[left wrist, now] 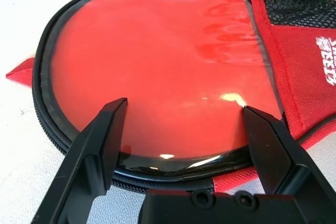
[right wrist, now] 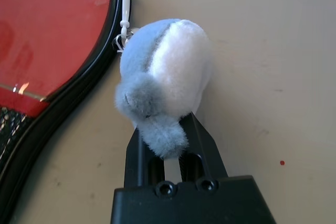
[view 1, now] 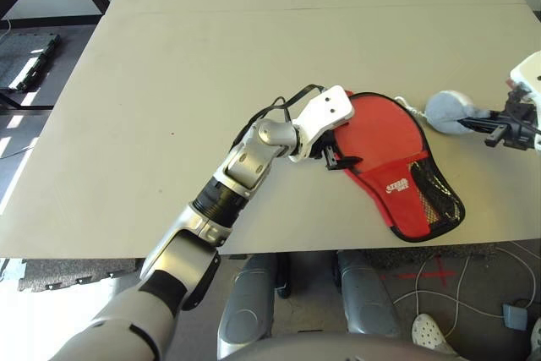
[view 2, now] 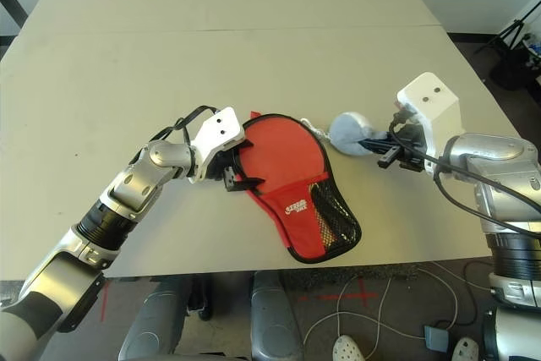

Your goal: Store the ping-pong paddle in its case and zip it.

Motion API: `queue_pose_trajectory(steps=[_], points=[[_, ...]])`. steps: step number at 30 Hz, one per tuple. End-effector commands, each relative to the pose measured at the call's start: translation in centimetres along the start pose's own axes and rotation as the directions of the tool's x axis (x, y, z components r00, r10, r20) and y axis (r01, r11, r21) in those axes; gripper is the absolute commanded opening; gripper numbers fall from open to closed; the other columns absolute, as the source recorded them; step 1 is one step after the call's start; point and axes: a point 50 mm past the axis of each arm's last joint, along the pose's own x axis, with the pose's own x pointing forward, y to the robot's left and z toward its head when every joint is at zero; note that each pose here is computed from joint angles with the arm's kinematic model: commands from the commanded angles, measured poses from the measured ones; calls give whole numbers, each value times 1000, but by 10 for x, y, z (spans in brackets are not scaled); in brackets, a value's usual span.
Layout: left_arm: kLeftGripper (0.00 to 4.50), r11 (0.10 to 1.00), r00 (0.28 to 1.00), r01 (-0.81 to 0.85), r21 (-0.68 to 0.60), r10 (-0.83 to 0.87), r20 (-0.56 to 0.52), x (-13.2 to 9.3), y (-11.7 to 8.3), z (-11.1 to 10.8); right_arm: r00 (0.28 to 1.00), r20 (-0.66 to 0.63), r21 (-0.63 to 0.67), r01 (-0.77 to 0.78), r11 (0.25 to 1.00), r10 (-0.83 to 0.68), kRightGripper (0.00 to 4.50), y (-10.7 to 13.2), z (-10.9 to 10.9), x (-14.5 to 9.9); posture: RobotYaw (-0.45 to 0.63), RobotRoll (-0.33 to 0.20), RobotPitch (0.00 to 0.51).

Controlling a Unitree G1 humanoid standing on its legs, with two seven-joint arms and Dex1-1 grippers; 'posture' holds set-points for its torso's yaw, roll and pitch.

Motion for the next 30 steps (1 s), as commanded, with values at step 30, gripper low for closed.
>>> queue_pose_trajectory(steps=[30], points=[[4500, 997, 989, 29, -68, -38, -140, 12, -10, -33, 681, -327, 166, -642, 749, 656, 141, 61, -55, -62, -206, 0, 263]])
